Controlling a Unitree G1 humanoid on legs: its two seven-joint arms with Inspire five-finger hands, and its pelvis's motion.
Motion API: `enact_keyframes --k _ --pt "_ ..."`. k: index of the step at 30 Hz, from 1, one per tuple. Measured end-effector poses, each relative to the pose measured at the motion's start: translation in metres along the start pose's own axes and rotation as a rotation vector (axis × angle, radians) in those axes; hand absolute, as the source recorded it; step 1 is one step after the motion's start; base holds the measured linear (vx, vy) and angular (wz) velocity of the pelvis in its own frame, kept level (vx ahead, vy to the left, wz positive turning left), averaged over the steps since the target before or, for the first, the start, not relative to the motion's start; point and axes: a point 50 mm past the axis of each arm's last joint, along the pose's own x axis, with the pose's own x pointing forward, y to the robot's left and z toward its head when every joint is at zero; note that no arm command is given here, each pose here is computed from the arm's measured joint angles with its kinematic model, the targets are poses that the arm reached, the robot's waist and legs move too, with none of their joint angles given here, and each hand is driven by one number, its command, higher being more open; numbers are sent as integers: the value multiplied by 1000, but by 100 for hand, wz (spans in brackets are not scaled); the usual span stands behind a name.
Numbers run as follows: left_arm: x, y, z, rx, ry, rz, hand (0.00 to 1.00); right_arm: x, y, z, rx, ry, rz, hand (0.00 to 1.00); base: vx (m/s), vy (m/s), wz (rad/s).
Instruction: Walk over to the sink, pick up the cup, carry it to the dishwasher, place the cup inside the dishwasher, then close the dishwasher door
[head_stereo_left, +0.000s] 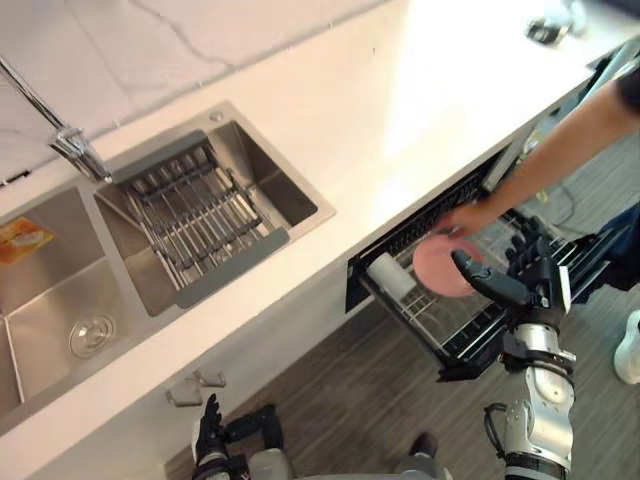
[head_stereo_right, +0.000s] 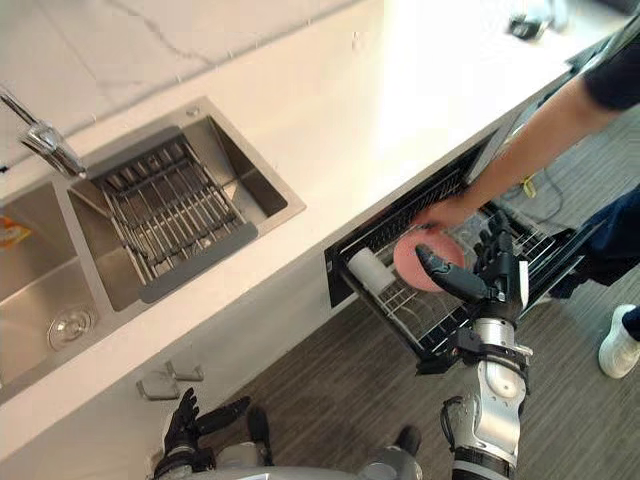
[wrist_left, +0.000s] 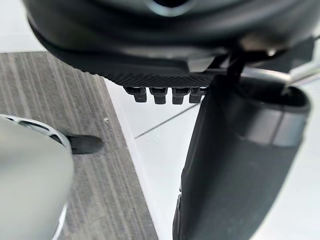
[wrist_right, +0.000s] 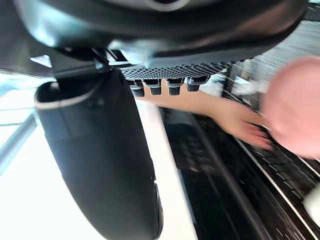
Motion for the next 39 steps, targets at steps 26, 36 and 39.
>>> enact_keyframes --k 26,36,39 --pt "-15 35 -33 119 93 104 100 -87 -108 -79 -173 484 -759 100 -32 -12 -12" --pt "-13 33 -28 26 76 125 100 -49 -89 -42 -112 244 -639 100 33 -6 8" --pt "-14 33 -30 -13 82 117 100 -42 -85 -10 -149 91 -559 100 10 -10 33"
